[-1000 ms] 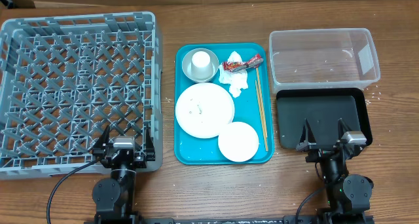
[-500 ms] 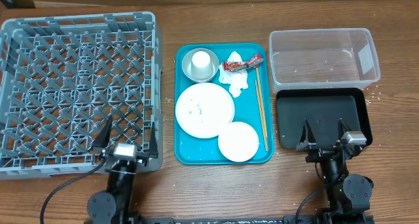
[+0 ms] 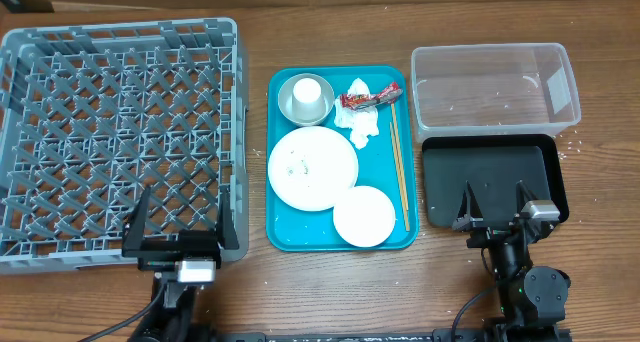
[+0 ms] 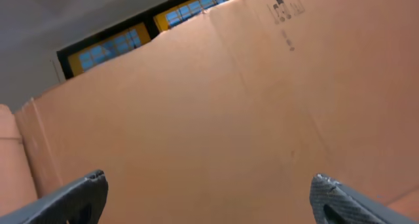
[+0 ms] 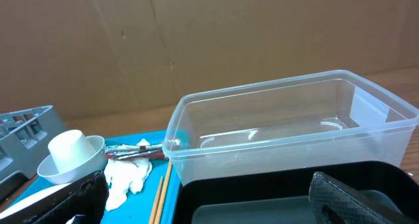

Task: Sort waste into correct bins and load items into the dishwasher
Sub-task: 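Move the left gripper over the white cup in the bowl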

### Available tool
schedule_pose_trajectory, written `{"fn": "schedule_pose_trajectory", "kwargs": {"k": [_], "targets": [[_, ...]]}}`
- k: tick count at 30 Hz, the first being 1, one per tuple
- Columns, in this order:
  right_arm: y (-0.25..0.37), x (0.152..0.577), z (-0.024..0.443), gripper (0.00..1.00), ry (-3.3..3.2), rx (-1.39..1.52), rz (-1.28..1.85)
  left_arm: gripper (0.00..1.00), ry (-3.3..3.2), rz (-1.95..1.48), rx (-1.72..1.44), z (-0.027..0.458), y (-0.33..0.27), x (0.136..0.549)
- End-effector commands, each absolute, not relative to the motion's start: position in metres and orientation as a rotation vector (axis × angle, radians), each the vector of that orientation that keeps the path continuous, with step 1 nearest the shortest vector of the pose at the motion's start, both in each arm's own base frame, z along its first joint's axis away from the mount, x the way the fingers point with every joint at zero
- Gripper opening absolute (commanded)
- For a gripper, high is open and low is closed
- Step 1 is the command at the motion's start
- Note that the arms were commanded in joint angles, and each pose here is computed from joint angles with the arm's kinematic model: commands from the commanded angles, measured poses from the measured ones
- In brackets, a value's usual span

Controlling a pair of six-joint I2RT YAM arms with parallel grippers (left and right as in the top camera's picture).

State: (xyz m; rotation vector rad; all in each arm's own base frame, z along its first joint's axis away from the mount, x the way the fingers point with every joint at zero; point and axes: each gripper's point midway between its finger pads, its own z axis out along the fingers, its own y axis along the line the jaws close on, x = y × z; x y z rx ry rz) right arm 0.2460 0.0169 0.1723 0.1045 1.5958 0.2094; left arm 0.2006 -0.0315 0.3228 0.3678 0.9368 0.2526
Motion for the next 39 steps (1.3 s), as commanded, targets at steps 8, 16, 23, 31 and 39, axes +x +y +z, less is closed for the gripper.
{"fn": "schedule_pose_trajectory", "kwargs": {"k": [8, 16, 23, 31, 39], "targets": [[0.017, 0.246, 0.170, 1.00, 1.592, 0.103, 0.205, 1.00, 1.183, 0.367, 0.676, 0.404, -0.046, 0.234], [0.017, 0.246, 0.170, 1.00, 1.592, 0.103, 0.205, 1.00, 1.667, 0.020, 0.728, 0.401, -0.058, 0.296], [0.017, 0.246, 0.170, 1.00, 1.592, 0.103, 0.205, 1.00, 1.718, -0.343, 0.804, 0.389, -0.095, 0.330], [0.017, 0.246, 0.170, 1.00, 1.592, 0.103, 0.205, 1.00, 2.060, -0.502, 0.686, 0.360, -0.104, 0.359], [0.017, 0.246, 0.170, 1.00, 1.591, 0.104, 0.205, 1.00, 2.114, -0.689, 0.868, 0.349, -0.170, 0.335]]}}
